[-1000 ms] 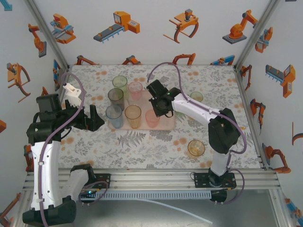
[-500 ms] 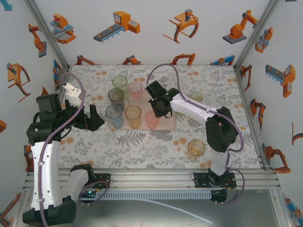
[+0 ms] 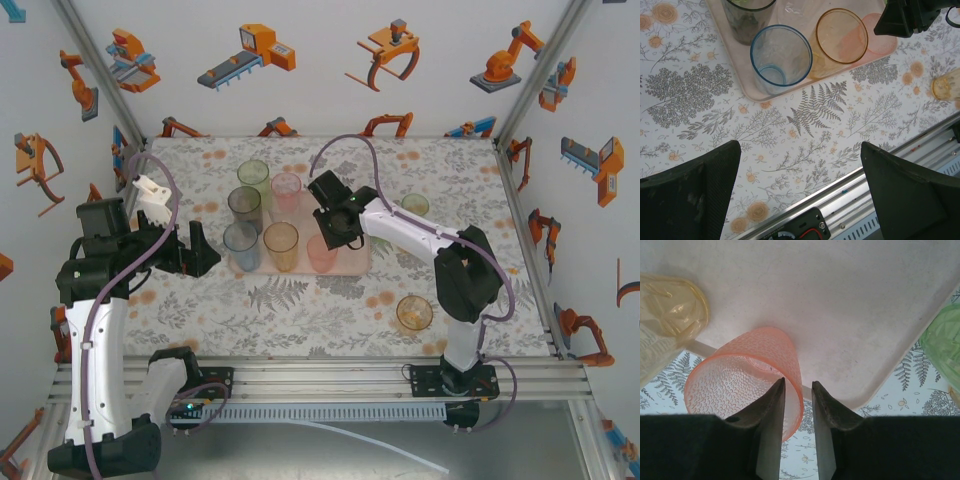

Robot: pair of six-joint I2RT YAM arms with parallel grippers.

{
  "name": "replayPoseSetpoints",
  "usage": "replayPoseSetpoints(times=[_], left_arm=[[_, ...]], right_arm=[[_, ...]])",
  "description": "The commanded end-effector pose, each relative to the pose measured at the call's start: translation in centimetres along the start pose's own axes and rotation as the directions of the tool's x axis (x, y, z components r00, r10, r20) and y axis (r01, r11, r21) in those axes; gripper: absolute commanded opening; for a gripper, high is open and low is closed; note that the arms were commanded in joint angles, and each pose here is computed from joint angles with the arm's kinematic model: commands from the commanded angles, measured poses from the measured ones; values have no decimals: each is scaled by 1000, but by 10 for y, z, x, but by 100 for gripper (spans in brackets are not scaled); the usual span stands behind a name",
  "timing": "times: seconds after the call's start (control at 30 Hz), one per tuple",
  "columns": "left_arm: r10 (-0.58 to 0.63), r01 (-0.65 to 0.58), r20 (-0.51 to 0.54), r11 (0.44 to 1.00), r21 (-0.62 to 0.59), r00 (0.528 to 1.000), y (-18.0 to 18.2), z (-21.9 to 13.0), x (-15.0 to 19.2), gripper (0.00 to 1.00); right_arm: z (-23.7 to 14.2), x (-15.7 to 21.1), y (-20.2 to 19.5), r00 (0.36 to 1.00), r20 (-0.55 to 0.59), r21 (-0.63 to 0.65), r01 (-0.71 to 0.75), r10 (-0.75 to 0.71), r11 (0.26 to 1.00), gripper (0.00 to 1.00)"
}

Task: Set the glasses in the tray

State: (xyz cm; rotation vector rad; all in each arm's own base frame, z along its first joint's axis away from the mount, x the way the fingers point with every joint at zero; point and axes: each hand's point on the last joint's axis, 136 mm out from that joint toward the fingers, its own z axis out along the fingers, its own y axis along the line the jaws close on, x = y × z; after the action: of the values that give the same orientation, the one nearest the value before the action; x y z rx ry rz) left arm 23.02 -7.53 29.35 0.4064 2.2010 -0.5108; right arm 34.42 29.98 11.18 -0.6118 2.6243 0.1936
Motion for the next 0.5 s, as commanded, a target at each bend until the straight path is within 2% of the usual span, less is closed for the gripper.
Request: replayPoseSetpoints(times=[0.0,0.47], left_arm=[[2,-2,20,1000,20,1000,-5,-2,-3,97],[5,-6,32,1000,26,999,-8,-4,-7,97]], right_arm=[[-15,-15,2,998,55,-15,-10,11,1000,34],[-59,-31,-6,988,150,-10,-39,40,999,40]])
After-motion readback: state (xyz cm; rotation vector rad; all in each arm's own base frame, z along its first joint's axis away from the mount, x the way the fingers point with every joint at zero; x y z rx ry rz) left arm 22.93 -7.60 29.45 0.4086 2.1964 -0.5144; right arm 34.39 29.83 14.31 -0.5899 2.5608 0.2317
